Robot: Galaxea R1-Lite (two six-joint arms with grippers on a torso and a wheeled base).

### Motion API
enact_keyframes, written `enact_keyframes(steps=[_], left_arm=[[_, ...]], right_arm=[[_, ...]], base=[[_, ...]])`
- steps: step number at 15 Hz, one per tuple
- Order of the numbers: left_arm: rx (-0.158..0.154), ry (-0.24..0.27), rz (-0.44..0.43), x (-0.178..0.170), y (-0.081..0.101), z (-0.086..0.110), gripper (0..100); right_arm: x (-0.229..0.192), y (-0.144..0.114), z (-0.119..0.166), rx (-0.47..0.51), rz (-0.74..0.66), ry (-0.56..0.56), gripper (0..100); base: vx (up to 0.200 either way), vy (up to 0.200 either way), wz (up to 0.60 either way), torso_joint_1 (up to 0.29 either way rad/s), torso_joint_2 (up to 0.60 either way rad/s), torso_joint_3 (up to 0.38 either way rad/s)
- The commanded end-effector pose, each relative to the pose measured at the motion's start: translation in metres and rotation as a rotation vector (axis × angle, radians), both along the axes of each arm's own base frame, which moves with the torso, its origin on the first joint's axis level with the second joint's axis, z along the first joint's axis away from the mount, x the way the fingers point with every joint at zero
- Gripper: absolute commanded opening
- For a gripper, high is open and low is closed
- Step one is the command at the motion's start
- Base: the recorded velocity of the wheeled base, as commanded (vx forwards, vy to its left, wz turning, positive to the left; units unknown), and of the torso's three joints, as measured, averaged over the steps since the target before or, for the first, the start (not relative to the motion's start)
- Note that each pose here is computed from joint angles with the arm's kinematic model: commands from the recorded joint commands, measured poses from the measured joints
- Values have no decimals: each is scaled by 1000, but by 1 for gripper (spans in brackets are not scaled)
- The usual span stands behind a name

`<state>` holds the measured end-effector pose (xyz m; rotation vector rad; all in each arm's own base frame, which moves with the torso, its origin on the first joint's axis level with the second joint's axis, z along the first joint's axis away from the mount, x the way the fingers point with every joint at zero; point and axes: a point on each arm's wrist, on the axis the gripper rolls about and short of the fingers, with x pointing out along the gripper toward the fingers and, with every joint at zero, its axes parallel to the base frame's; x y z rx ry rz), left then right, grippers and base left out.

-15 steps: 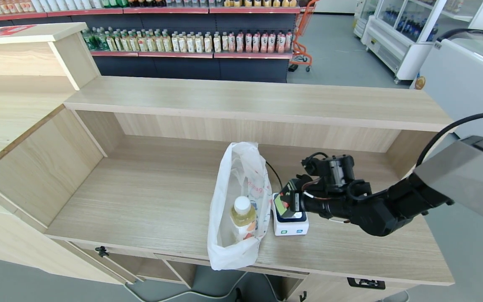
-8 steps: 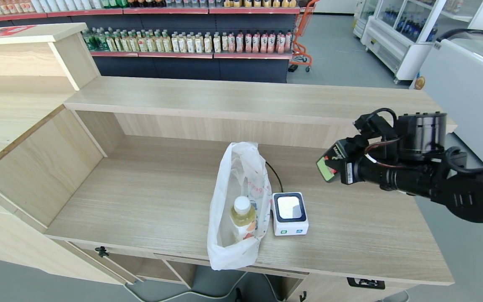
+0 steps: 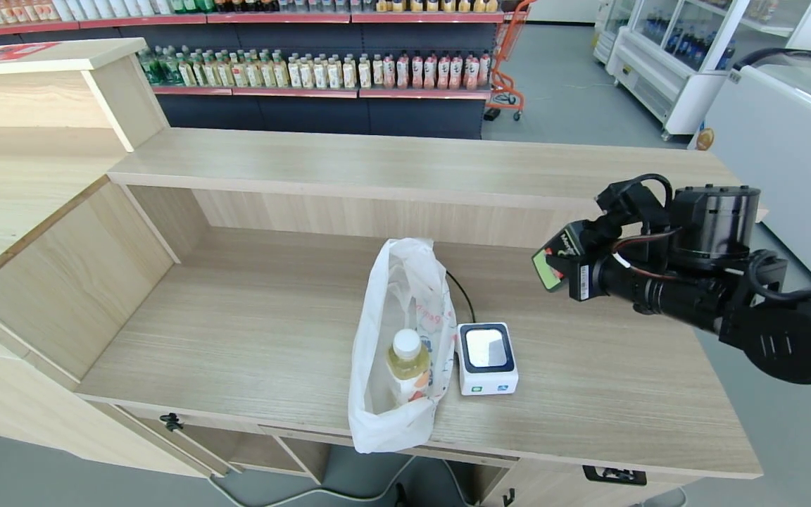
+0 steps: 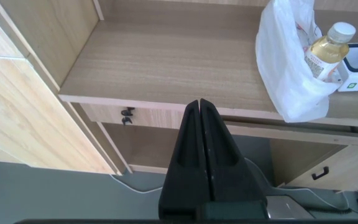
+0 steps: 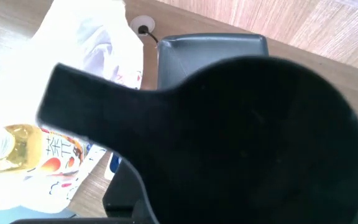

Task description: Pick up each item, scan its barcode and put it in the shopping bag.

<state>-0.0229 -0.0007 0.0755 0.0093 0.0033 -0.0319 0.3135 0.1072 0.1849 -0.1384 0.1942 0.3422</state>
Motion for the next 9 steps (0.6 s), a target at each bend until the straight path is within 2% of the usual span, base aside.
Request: enact_keyframes(steps=[1,9], left_arm=[[0,0,0,0,0,0,0],[1,1,0,0,0,0,0]], right_arm=[[2,5,-8,-6,15,22,0],[6,11,-14,-9,29,35,0]], base=[[0,0,0,0,0,0],[0,0,0,0,0,0]])
